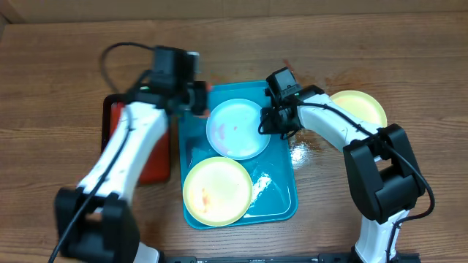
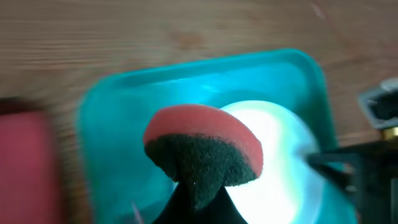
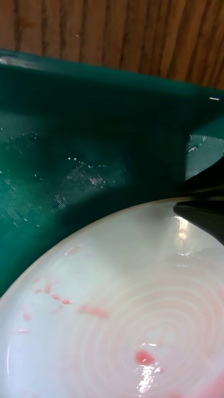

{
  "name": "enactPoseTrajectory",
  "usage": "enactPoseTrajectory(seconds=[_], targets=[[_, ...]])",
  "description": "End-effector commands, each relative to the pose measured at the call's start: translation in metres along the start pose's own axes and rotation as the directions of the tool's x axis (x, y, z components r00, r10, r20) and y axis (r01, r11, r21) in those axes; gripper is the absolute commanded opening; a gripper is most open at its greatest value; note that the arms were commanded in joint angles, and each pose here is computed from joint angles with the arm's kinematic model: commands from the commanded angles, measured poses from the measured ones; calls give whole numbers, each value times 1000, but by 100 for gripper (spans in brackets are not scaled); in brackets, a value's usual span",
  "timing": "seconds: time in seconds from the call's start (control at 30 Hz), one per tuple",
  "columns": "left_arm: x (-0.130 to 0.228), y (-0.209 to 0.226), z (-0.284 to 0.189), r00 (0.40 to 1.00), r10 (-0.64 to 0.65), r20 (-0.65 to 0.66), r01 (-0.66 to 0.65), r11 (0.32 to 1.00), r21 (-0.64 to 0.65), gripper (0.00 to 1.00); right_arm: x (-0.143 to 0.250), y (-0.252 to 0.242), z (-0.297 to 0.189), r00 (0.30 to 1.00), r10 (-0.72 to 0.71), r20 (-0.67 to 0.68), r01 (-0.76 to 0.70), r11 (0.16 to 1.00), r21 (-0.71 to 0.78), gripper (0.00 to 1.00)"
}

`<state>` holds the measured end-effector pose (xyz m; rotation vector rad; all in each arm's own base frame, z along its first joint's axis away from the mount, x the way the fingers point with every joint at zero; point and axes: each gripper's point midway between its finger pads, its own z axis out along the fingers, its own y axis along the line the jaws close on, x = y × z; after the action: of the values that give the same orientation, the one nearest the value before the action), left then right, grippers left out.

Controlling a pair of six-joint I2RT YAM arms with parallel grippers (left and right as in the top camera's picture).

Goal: Clean dirty plates on tray and stack at the side
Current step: 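Scrub the white plate with the sponge in the left gripper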

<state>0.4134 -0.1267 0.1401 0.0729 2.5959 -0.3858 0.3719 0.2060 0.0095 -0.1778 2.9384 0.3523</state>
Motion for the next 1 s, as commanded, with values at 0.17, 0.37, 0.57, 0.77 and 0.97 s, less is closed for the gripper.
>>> enactPoseTrajectory(seconds=[0.17,0.37,0.57,0.77,0.97], targets=[[57,-54,111,980,-57,-190,69,996,57,4,0,2,2,1000,27,13,-28,999,26,4],[82,-3,124,964,-112,-241,65,979,-192,4,0,2,2,998,66,16,-66,997,25,4],[97,61,95,956,-91,-279,-66,861,-505,4,0,2,2,997,76,15,-76,997,25,4],[98,92,81,949,-129,-289,-71,803,-591,4,0,2,2,997,76,15,-76,997,25,4],[96,50,105,931,-135,-339,30,954,-298,4,0,2,2,997,79,16,-79,997,25,4]])
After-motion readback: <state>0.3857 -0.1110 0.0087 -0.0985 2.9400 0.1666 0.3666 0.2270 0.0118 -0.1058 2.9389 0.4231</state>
